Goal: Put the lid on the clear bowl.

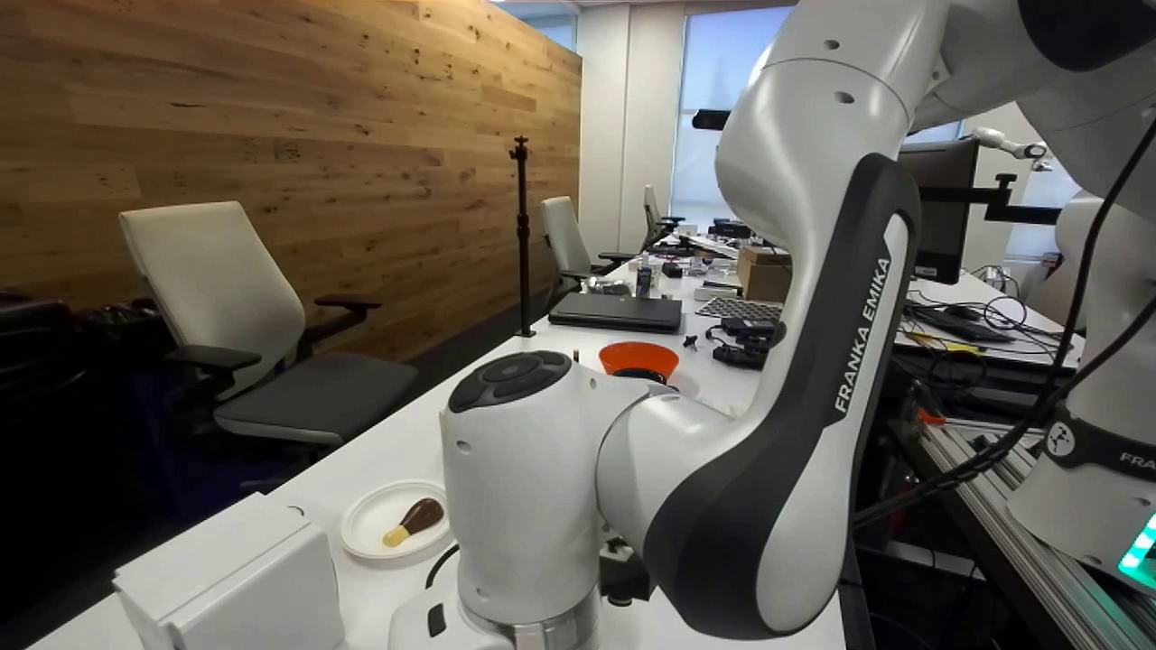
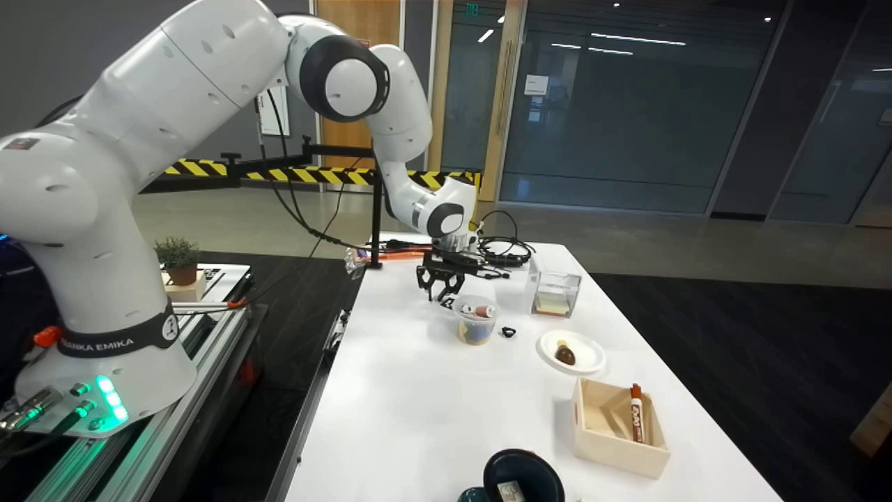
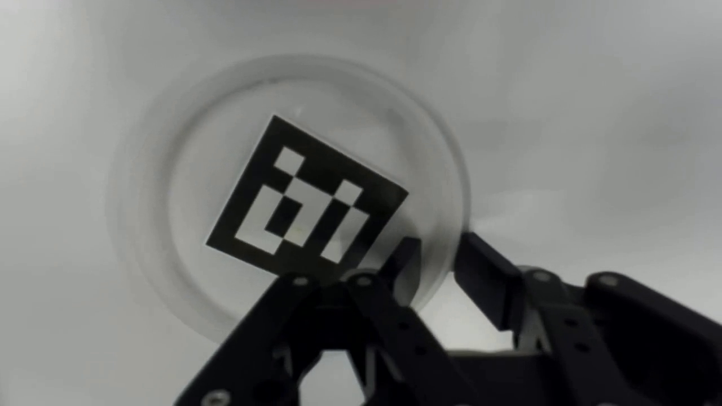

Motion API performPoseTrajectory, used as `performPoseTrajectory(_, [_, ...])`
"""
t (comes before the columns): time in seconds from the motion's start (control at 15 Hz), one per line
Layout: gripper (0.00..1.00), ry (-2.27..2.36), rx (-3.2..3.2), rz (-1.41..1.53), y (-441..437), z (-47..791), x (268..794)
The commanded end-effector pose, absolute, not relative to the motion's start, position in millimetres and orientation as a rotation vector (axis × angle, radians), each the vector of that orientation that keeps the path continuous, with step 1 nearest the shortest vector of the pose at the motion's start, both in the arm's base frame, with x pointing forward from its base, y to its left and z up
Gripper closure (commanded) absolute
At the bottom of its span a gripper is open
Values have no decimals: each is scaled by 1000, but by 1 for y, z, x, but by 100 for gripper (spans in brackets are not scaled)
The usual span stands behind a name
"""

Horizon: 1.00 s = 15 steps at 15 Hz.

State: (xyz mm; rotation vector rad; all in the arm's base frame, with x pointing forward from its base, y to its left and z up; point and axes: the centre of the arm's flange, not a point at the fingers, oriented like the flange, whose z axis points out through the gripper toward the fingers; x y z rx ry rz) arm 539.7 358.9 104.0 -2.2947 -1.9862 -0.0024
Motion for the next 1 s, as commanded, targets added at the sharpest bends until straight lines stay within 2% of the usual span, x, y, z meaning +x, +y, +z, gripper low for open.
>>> performPoseTrajectory(0.0, [99,-2013,-2266,-20,358,101,543])
performPoseTrajectory(0.2, [97,-2014,-2266,-20,358,102,544])
performPoseTrajectory(0.93, [97,-2026,-2309,-107,359,136,561])
